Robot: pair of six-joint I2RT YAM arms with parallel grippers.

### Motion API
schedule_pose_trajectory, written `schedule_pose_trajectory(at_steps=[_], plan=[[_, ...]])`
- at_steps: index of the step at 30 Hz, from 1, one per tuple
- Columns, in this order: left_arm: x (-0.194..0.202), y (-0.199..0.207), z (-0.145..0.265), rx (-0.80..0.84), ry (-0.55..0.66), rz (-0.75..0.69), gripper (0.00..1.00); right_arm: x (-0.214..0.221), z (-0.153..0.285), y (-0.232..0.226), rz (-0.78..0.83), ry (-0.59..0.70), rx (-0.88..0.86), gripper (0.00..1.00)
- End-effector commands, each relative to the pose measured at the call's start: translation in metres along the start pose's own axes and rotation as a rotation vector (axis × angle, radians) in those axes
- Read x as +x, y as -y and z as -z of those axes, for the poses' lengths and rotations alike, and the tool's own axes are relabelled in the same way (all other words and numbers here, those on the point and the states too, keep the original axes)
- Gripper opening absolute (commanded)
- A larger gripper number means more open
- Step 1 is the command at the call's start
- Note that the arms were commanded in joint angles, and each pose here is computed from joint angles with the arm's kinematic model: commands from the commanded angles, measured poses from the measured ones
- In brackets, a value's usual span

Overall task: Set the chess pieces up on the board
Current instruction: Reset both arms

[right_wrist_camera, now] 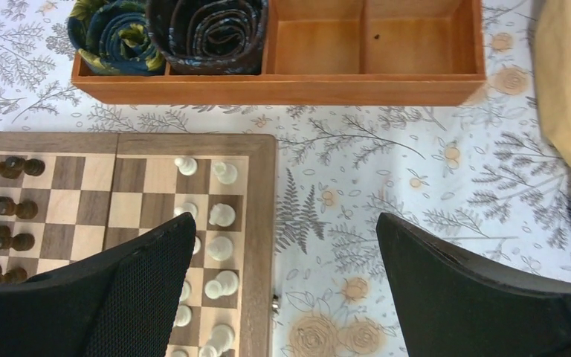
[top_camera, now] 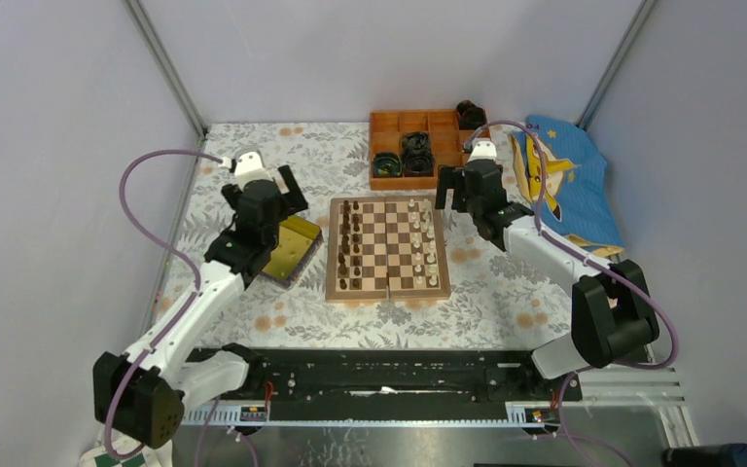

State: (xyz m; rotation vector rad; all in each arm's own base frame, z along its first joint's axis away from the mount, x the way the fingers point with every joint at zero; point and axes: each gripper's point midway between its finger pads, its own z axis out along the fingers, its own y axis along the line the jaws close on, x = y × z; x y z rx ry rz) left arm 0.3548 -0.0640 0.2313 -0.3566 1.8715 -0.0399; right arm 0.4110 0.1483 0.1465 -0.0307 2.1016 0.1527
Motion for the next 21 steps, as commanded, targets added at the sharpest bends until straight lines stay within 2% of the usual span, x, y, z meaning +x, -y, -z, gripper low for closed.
schedule_pose_trajectory(at_steps=[1,11,21], plan=[[-0.030,-0.023,0.015,-0.064,0.189,0.087,0.99,-0.033,0.025,0.024,0.000,0.146,0.094,1.00],[-0.014,-0.050,0.027,-0.104,0.292,0.110,0.99,-0.038,0.059,0.047,-0.037,0.294,0.152,1.00],[-0.010,-0.046,0.021,-0.082,0.288,0.081,0.99,-0.028,0.057,0.050,-0.036,0.284,0.160,1.00]])
